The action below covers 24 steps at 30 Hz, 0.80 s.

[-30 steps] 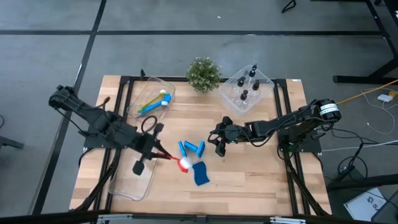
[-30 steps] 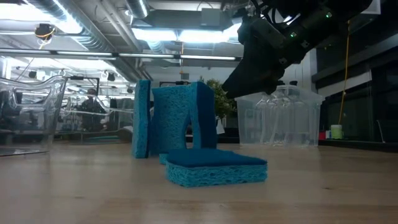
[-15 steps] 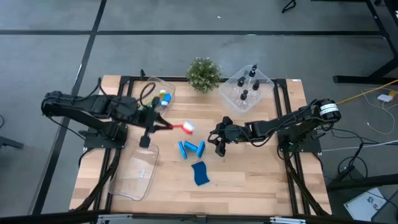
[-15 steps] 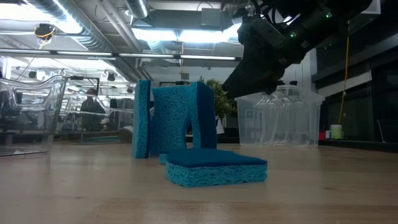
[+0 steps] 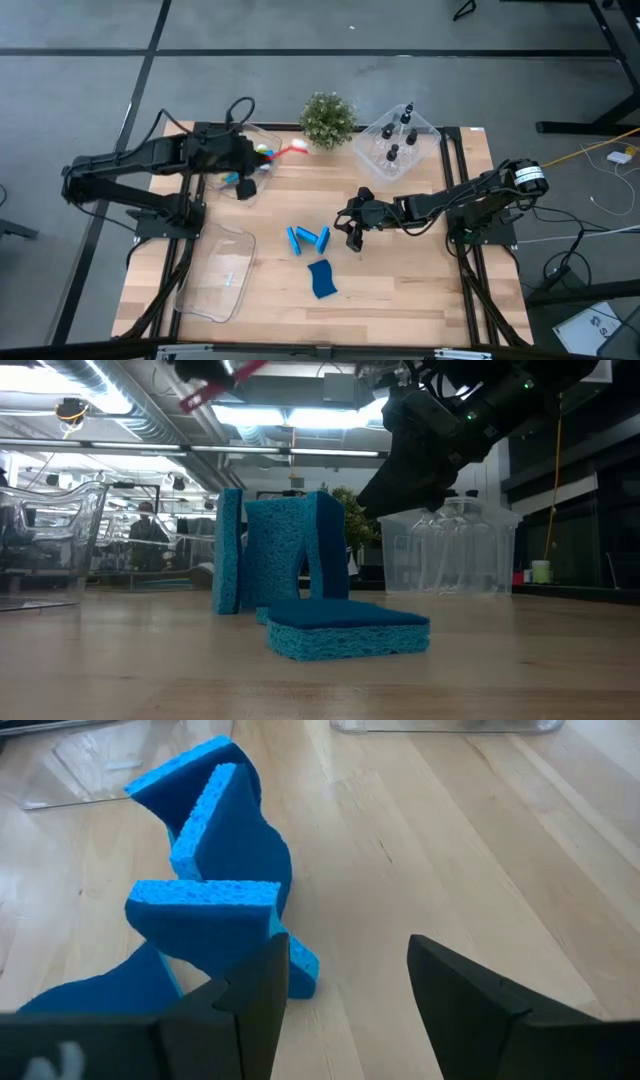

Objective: Pick & Place Kitchen Sink Supplies
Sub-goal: Put the orange dish brush into the top transparent bin

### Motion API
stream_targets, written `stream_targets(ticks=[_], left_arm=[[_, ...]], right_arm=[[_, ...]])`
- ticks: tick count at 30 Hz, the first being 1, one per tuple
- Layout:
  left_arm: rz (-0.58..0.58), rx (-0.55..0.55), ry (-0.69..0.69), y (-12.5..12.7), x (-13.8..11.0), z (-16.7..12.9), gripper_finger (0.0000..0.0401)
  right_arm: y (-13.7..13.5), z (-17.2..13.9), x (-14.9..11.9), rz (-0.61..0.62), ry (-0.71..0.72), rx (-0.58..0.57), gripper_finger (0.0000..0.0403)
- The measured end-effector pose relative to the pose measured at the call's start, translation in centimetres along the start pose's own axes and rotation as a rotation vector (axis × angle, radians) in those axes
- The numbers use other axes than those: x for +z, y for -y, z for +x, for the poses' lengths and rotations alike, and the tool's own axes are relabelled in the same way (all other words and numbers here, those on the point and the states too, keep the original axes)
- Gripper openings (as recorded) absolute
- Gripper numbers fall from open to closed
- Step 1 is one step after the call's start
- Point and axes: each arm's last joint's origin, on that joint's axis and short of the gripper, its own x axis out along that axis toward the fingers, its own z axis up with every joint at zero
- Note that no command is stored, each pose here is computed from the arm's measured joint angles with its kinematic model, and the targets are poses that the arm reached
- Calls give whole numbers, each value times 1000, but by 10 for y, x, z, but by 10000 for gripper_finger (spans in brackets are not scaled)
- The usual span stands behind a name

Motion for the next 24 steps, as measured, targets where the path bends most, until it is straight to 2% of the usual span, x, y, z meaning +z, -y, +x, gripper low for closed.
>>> stream_targets(ticks=[5, 8, 13, 24], left_arm=[[-78, 182, -113, -16, -13, 3, 17], [-119, 257, -164, -22, -30, 11, 18], [-169, 316, -260, -29, -68, 28, 18], [-296, 392, -372, -37, -135, 57, 18]], right_arm=[[0, 0, 0, 0, 0, 0, 204], [0, 0, 0, -1, 0, 0, 204], [0, 0, 0, -1, 0, 0, 204], [0, 0, 0, -1, -1, 0, 204]])
